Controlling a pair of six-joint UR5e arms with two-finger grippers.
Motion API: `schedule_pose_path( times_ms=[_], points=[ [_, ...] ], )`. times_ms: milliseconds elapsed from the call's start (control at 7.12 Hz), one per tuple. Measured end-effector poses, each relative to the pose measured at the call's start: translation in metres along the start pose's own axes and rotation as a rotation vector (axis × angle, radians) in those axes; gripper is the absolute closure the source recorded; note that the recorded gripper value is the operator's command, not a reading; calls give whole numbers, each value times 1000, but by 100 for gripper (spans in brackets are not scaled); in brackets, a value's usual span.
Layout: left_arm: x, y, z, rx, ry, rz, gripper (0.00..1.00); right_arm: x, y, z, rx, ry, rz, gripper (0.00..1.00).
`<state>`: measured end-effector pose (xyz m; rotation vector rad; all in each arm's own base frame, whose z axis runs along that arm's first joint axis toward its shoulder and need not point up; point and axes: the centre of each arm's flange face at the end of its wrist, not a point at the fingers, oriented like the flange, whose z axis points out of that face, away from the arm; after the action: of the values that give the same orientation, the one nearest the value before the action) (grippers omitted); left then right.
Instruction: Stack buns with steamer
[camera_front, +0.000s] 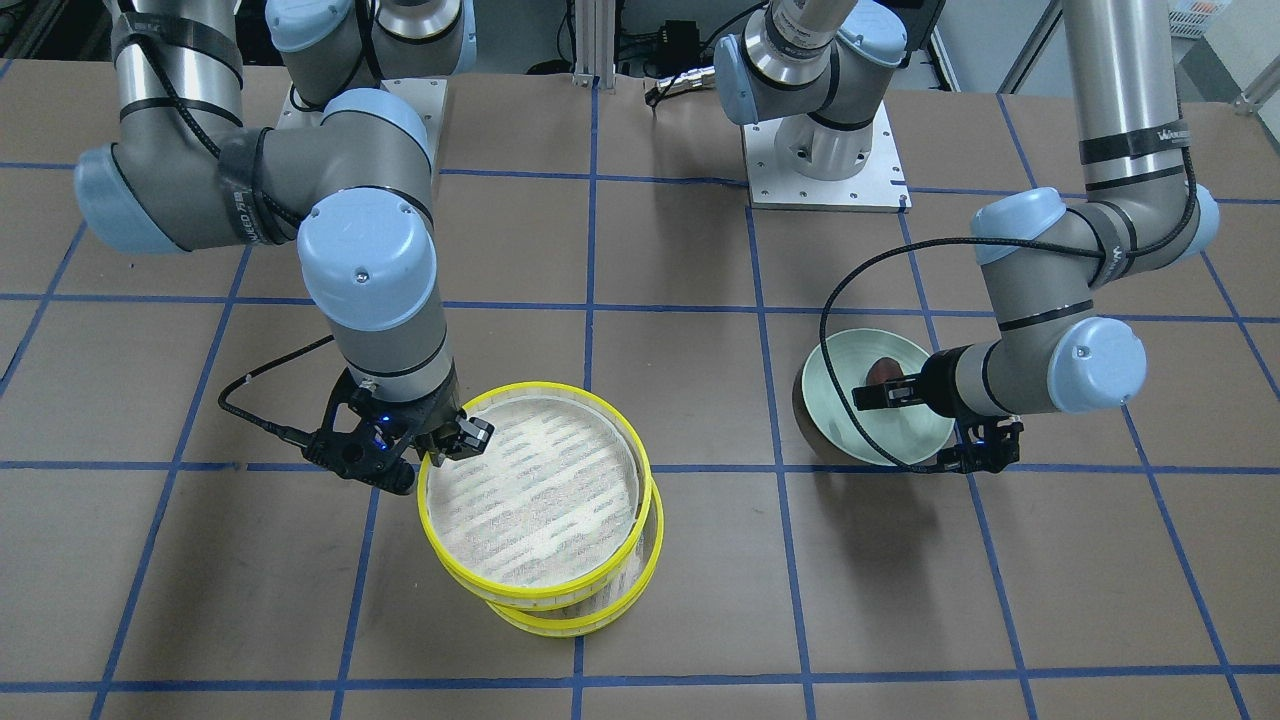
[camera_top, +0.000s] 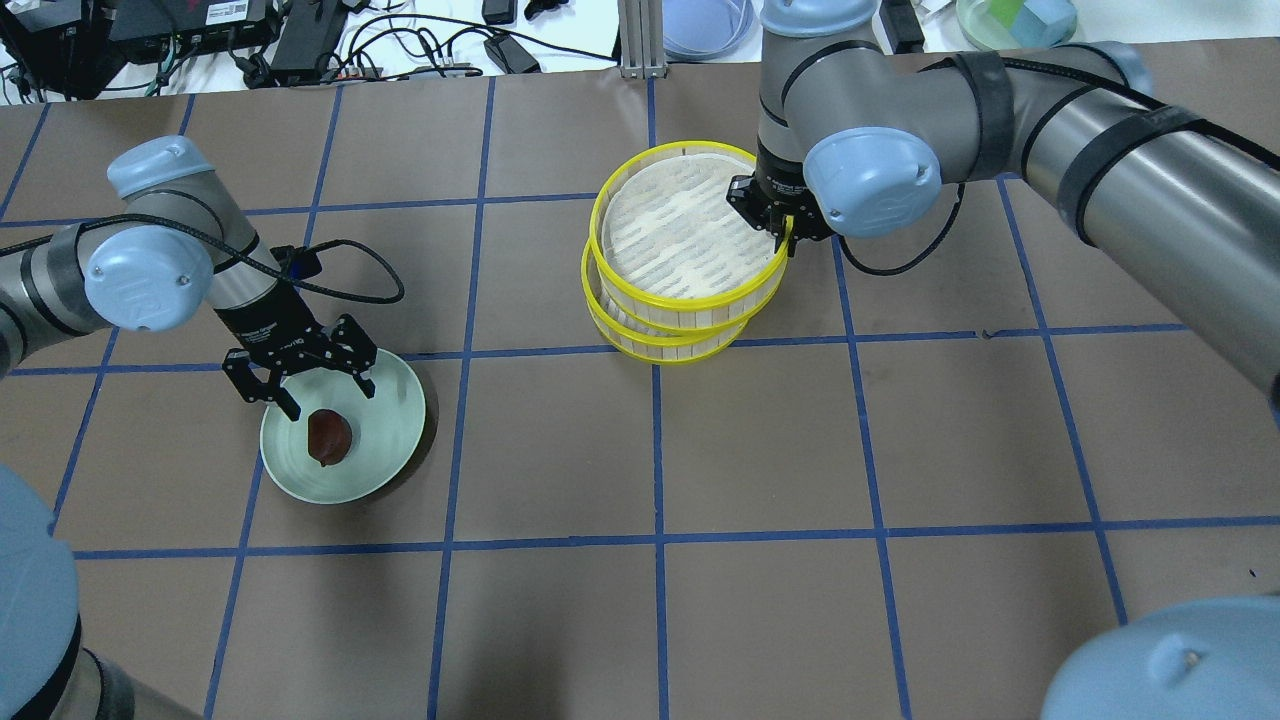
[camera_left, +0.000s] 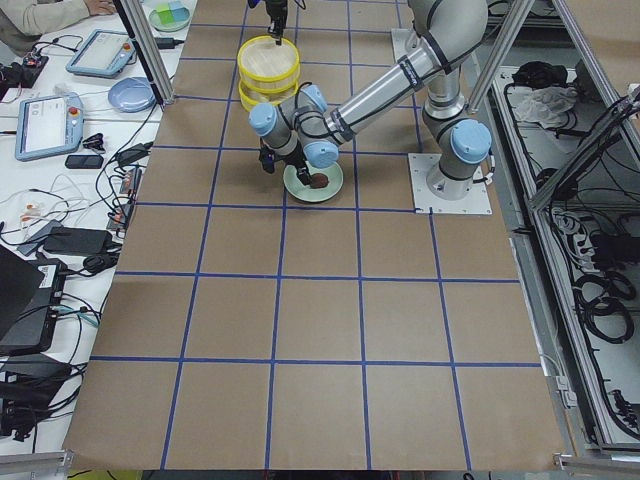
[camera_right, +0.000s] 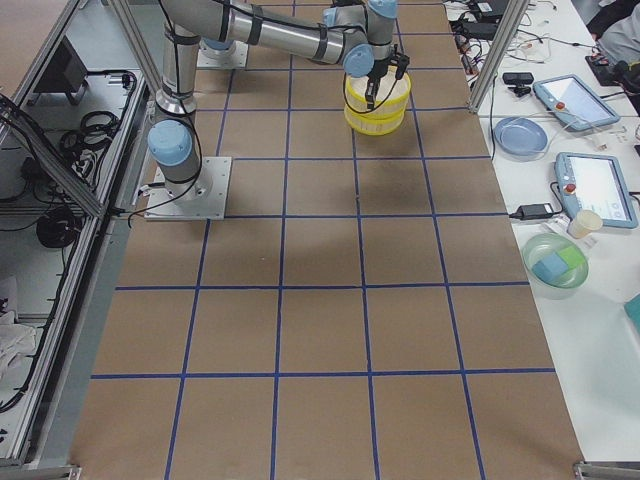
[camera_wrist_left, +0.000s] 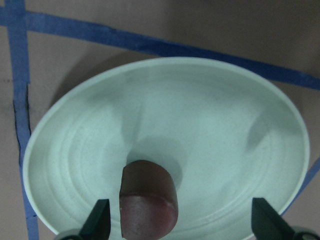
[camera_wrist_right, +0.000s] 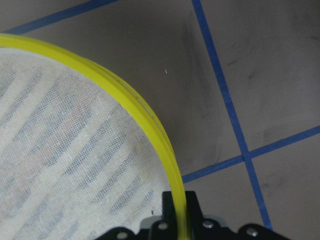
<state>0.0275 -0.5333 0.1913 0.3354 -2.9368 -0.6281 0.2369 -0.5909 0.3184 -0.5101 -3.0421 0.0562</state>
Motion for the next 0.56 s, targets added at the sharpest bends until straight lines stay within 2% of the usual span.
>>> schedule_pose_path(
  times_ms=[140, 281, 421, 562],
  points=[
    [-4, -1, 7, -17, -30, 2, 4, -5, 2, 4, -6, -14, -2, 100],
    [-7, -2, 11, -30, -60, 3, 28, -8, 2, 5, -1, -23, -5, 100],
    [-9, -5, 16, -41, -73, 3, 91, -11, 1, 9, 4, -28, -13, 100],
    [-10, -8, 19, -47, -77, 3, 100, -13, -1, 15, 10, -31, -25, 100]
  ],
)
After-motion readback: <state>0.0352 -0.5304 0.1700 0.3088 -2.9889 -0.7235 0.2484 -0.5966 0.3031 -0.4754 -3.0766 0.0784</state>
